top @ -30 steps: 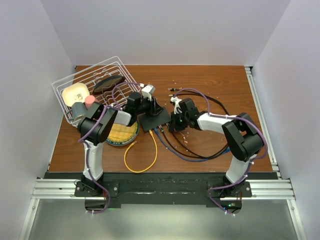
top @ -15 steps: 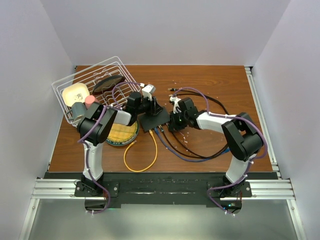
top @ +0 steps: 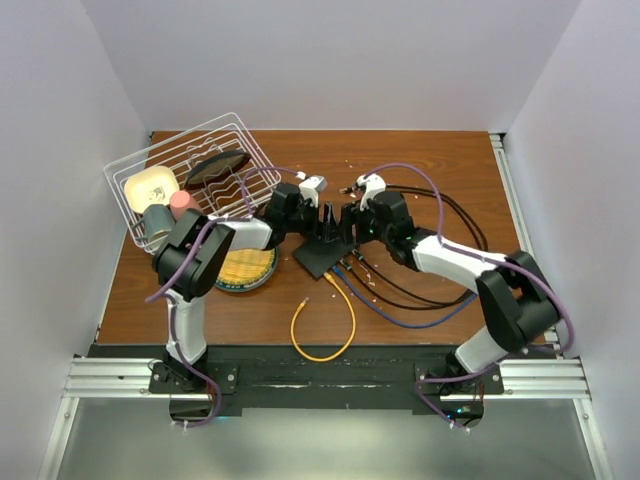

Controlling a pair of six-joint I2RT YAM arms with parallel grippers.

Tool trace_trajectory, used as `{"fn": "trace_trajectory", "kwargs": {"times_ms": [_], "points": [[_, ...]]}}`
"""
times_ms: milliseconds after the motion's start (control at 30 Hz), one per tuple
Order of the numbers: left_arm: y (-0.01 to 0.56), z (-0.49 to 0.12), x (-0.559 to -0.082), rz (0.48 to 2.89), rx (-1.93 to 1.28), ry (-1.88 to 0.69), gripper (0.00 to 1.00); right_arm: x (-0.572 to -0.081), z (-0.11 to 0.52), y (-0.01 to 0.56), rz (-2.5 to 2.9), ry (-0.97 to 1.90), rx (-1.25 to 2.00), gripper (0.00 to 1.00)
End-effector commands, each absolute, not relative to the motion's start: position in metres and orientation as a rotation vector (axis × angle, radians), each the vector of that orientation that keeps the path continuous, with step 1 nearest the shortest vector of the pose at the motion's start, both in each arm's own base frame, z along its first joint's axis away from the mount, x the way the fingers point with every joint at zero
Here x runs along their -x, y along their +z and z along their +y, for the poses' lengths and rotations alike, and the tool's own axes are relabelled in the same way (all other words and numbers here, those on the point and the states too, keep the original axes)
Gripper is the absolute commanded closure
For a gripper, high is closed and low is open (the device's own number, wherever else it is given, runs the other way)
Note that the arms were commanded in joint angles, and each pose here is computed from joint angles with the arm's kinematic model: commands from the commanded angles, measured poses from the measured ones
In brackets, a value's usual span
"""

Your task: Insert the plug into the switch port

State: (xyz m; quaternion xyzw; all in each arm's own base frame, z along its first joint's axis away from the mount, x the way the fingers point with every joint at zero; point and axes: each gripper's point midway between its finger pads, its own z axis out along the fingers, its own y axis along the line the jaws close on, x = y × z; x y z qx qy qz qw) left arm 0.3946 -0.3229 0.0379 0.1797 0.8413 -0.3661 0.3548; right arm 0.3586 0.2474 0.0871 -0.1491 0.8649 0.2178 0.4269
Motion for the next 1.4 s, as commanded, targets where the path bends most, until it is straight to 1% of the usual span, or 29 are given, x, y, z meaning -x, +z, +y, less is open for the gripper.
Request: {"fn": "trace_trajectory", "kwargs": {"times_ms": [0, 33, 100, 133, 167, 200, 233, 267, 300, 333, 500, 667, 700, 900, 1100, 1367], "points": [[0.053, -0.295, -0.386, 2.251, -0.319, -0.914, 0.23, -0.38, 0.241, 0.173, 1.892, 0.523, 0.307, 0.27], [0.071, -0.293, -0.389, 2.205, -0.312, -0.902, 0.22, -0.377, 0.24, 0.177, 1.891, 0.524, 0.308, 0.21], [0.084, -0.282, -0.393, 2.165, -0.283, -0.846, 0.18, -0.374, 0.232, 0.182, 1.898, 0.499, 0.287, 0.16], [0.105, -0.279, -0.395, 2.111, -0.282, -0.831, 0.16, -0.372, 0.226, 0.193, 1.877, 0.486, 0.268, 0.13], [0.113, -0.275, -0.394, 2.089, -0.275, -0.819, 0.13, -0.369, 0.222, 0.197, 1.876, 0.478, 0.264, 0.07], [0.131, -0.269, -0.394, 2.037, -0.258, -0.798, 0.11, -0.367, 0.219, 0.202, 1.868, 0.47, 0.257, 0.05], [0.14, -0.266, -0.393, 2.011, -0.249, -0.789, 0.06, -0.361, 0.215, 0.218, 1.835, 0.474, 0.245, 0.02], [0.148, -0.263, -0.392, 1.988, -0.243, -0.778, 0.04, -0.357, 0.212, 0.222, 1.83, 0.471, 0.244, 0.02], [0.163, -0.257, -0.39, 1.949, -0.232, -0.762, 0.01, -0.354, 0.209, 0.227, 1.817, 0.469, 0.24, 0.02], [0.17, -0.253, -0.389, 1.928, -0.233, -0.743, 0.0, -0.347, 0.203, 0.243, 1.78, 0.475, 0.228, 0.01], [0.215, -0.237, -0.375, 1.786, -0.239, -0.709, 0.0, -0.322, 0.183, 0.267, 1.728, 0.475, 0.197, 0.01], [0.239, -0.225, -0.363, 1.731, -0.227, -0.686, 0.0, -0.296, 0.165, 0.269, 1.696, 0.472, 0.186, 0.02], [0.251, -0.223, -0.358, 1.7, -0.234, -0.69, 0.0, -0.292, 0.159, 0.274, 1.679, 0.463, 0.172, 0.02], [0.276, -0.201, -0.342, 1.628, -0.209, -0.63, 0.0, -0.277, 0.148, 0.281, 1.67, 0.441, 0.191, 0.01], [0.282, -0.189, -0.338, 1.587, -0.195, -0.579, 0.0, -0.273, 0.149, 0.285, 1.661, 0.464, 0.181, 0.01], [0.269, -0.191, -0.344, 1.611, -0.196, -0.566, 0.0, -0.278, 0.146, 0.29, 1.646, 0.469, 0.122, 0.01]]}}
